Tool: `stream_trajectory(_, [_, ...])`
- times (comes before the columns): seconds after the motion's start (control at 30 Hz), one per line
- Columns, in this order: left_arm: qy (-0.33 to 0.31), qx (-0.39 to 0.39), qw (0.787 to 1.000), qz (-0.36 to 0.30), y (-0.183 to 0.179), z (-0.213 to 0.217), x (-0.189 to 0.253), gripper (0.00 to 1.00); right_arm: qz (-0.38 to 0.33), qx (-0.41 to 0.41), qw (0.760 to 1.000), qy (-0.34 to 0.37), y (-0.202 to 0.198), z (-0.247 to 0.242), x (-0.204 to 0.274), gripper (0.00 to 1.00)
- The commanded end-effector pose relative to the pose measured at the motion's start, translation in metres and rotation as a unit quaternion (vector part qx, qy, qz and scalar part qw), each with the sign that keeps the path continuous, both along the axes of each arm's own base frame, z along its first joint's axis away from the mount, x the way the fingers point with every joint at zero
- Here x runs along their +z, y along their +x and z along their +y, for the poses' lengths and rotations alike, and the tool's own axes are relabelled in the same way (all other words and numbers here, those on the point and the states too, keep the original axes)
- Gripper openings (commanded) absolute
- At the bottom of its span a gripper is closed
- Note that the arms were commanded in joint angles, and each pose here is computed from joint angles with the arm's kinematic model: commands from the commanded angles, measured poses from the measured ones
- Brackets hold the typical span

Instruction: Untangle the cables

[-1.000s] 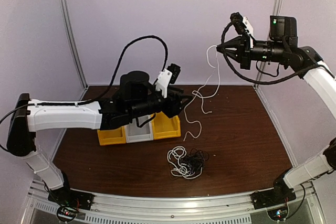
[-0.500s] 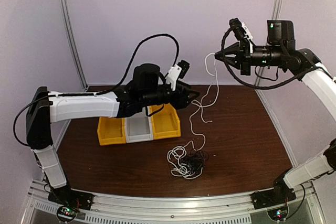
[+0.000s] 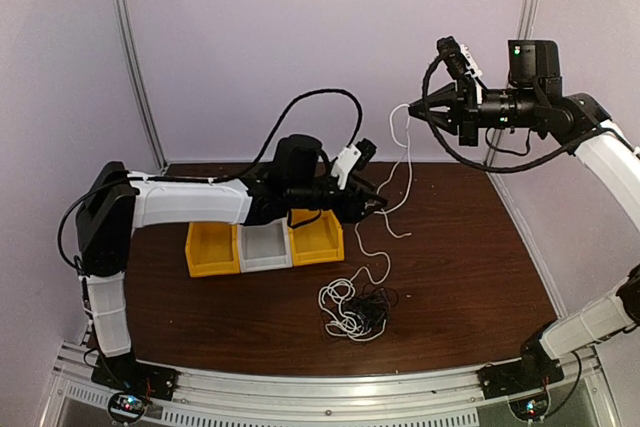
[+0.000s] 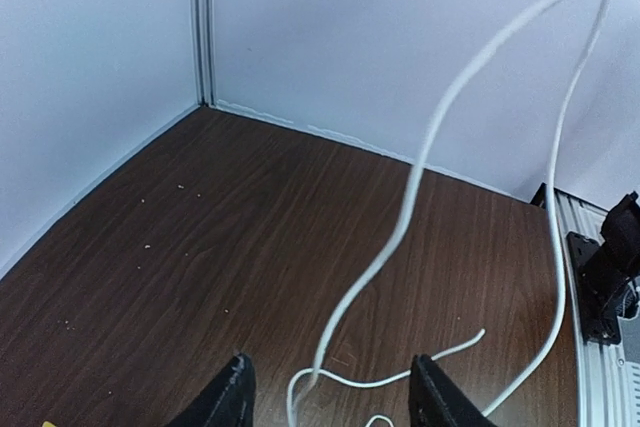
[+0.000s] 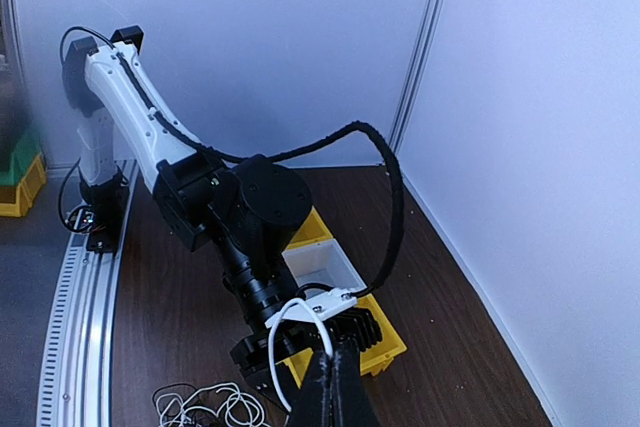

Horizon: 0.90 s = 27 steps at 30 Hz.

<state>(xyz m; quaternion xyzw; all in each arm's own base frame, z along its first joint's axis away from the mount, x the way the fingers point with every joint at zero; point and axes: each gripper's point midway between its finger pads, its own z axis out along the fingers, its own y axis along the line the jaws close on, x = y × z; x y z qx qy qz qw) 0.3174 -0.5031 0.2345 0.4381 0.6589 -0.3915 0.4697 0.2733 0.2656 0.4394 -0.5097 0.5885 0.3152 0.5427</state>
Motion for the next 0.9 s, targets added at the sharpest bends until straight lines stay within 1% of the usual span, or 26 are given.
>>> stream_trajectory(0.0, [-0.017,0.008,0.999,-0.028,0.012,-0.010,0.011,0.52,-0.007,0.014,1.000,0.004,-0.010,0.001,0.003,0.00])
stream_trajectory(0.07, [-0.016,0.021,0.999,-0.032,0.019,-0.010,0.011,0.48,-0.007,0.014,1.000,0.003,-0.010,0.001,0.002,0.00])
stream_trajectory(0.17, [-0.012,0.034,0.999,-0.033,0.026,-0.012,0.007,0.36,-0.004,0.012,1.000,0.001,-0.009,0.001,-0.002,0.00])
stream_trajectory(0.2, [-0.012,0.038,0.999,-0.034,0.028,-0.012,0.008,0.34,-0.003,0.012,1.000,0.001,-0.009,0.001,-0.003,0.00])
stream_trajectory(0.27, [-0.014,0.036,0.999,-0.035,0.028,-0.013,0.007,0.35,-0.002,0.013,1.000,0.001,-0.009,0.001,-0.004,0.00])
stream_trajectory(0.3, [-0.015,0.026,0.999,-0.034,0.026,-0.015,0.006,0.37,-0.002,0.013,1.000,0.001,-0.009,0.001,-0.004,0.00])
stream_trajectory(0.4, [-0.023,-0.022,0.999,-0.026,0.011,-0.022,0.002,0.41,-0.005,0.011,1.000,0.002,-0.009,0.001,-0.002,0.00])
stream_trajectory(0.47, [-0.028,-0.032,0.999,-0.024,0.007,-0.023,0.000,0.39,-0.005,0.011,1.000,0.001,-0.009,0.001,-0.002,0.00])
stream_trajectory(0.57, [-0.032,-0.034,0.999,-0.025,0.007,-0.023,-0.002,0.30,-0.005,0.008,1.000,0.000,-0.008,0.000,-0.002,0.00])
stream_trajectory(0.8, [-0.011,0.008,1.000,-0.025,0.022,-0.019,-0.007,0.01,-0.019,-0.003,1.000,-0.018,-0.008,-0.006,-0.009,0.00])
stream_trajectory(0.83, [-0.010,0.018,0.999,-0.028,0.025,-0.018,-0.004,0.00,-0.020,-0.015,0.999,-0.024,-0.006,-0.009,-0.012,0.00])
stream_trajectory(0.87, [-0.012,0.030,0.999,-0.032,0.030,-0.016,0.003,0.00,-0.016,-0.029,0.999,-0.029,-0.001,-0.014,-0.019,0.02])
